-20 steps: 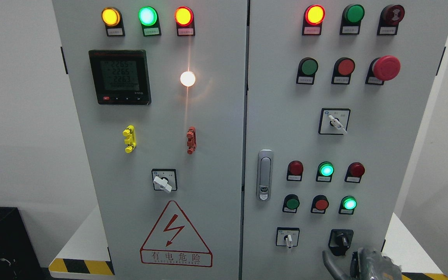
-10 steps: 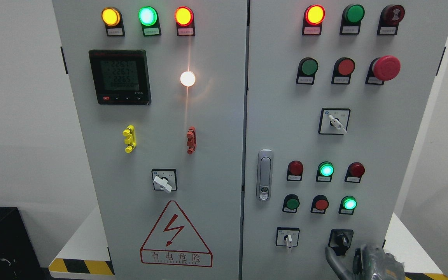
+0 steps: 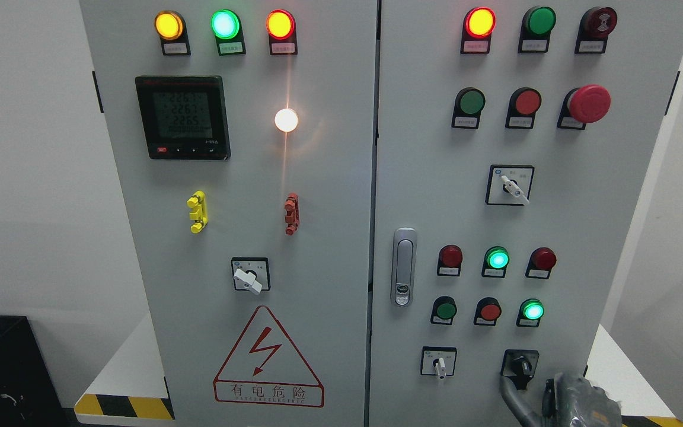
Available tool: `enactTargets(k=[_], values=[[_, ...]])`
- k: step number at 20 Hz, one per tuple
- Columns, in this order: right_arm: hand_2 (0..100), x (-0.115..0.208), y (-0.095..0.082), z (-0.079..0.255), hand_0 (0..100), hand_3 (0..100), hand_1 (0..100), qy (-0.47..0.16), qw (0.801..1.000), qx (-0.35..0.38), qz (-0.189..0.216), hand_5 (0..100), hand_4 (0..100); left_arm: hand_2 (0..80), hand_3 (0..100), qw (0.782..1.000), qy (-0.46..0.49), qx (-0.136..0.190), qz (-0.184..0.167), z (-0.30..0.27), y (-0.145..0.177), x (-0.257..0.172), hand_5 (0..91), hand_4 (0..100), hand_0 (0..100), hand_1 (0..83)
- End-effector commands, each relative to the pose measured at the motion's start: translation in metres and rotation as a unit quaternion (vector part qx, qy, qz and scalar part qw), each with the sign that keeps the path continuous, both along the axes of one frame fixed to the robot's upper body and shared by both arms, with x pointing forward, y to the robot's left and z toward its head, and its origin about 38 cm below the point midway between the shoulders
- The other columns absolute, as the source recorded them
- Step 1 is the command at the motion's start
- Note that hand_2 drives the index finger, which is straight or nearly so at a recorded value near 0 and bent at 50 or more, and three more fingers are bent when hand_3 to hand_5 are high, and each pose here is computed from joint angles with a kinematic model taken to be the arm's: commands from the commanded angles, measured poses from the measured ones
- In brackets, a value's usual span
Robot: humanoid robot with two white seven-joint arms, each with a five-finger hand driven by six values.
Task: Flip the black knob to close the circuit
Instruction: 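Grip the black knob with the right hand and rotate it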
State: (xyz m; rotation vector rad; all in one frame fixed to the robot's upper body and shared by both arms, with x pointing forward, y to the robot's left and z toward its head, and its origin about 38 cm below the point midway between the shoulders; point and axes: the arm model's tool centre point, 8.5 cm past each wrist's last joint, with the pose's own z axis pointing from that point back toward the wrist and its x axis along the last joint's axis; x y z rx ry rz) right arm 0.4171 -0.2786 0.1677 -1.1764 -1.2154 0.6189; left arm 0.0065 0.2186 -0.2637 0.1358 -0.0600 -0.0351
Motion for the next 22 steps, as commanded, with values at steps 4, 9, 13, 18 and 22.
enactTargets(k=[4,9,13,18,22], values=[[92,-0.001,-0.010,-0.001,0,100,2,0.002,1.000,0.002,-0.012,100,100,0.0,0,1.000,-0.003,-0.002,0.001,-0.001,-0.001,-0.005,0.0,0,12,55.6],[92,-0.002,-0.012,-0.002,0,100,2,0.003,1.000,0.003,-0.015,100,100,0.0,0,1.000,-0.003,-0.002,0.001,-0.001,-0.001,-0.005,0.0,0,12,55.6],[92,-0.002,-0.016,-0.001,0,100,2,0.002,1.000,-0.001,-0.016,100,100,0.0,0,1.000,-0.003,-0.002,0.001,-0.001,-0.001,-0.005,0.0,0,12,55.6],[92,-0.002,-0.022,0.000,0,100,2,0.001,1.000,0.004,-0.024,100,100,0.0,0,1.000,-0.003,-0.002,0.001,-0.001,-0.001,-0.005,0.0,0,12,55.6],[92,-0.003,-0.026,0.001,0,100,2,-0.001,1.000,0.006,-0.028,100,100,0.0,0,1.000,-0.003,-0.002,0.001,-0.001,-0.001,-0.005,0.0,0,12,55.6]])
